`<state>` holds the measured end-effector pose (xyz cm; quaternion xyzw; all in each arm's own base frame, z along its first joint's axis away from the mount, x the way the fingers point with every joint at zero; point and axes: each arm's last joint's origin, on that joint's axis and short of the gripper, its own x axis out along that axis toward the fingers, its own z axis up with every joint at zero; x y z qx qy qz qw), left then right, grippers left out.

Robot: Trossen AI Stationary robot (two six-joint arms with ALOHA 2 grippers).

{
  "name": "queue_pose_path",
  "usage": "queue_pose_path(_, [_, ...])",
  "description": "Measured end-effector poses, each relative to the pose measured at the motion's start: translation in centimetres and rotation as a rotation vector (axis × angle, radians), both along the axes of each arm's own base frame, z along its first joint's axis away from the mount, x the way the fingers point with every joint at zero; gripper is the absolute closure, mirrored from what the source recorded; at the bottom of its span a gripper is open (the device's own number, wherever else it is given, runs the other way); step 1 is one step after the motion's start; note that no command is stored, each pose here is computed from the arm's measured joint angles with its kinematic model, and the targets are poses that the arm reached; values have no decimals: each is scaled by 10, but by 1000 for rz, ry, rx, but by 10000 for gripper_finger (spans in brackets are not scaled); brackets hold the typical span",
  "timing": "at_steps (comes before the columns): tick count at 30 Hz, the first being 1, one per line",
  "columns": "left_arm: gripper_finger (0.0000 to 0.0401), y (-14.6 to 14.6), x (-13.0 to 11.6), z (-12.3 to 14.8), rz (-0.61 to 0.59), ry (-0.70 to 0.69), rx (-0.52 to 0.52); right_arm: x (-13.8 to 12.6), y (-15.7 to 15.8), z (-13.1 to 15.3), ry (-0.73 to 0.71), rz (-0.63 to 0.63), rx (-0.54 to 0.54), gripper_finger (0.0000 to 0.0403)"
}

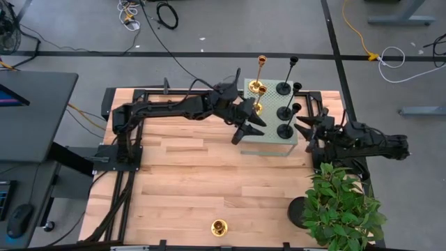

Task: Pick & Place candle stick holders
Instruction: Put the light brown candle holder on top of the shelf aligned with the other light brown candle holders

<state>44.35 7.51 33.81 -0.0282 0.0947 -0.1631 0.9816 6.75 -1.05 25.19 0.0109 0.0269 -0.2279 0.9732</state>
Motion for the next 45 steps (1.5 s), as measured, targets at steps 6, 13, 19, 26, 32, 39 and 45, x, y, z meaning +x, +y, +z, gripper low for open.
queue_pose_path(6, [234, -2, -11, 7, 15, 61, 14, 0, 2, -3, 11, 80, 77, 240])
queue_pose_path(13, [234, -4, -26, 6, 59, 203, 22, 1, 7, -3, 5, 179, 117, 240])
queue_pose_path(19, [234, -13, -31, 2, 65, 291, 24, 1, 10, -3, 1, 254, 143, 240])
queue_pose_path(26, [234, -43, -34, -15, 66, 388, 38, 1, 14, -2, -5, 325, 159, 240])
queue_pose_path(32, [234, -91, -50, -43, 39, 415, 40, 1, 17, -1, -5, 369, 146, 240])
queue_pose_path(39, [234, -147, -88, -64, 1, 351, 118, 1, 19, 1, -21, 399, 136, 240])
queue_pose_path(45, [234, -188, -120, -86, -75, 356, 142, 1, 20, 2, -35, 411, 142, 240])
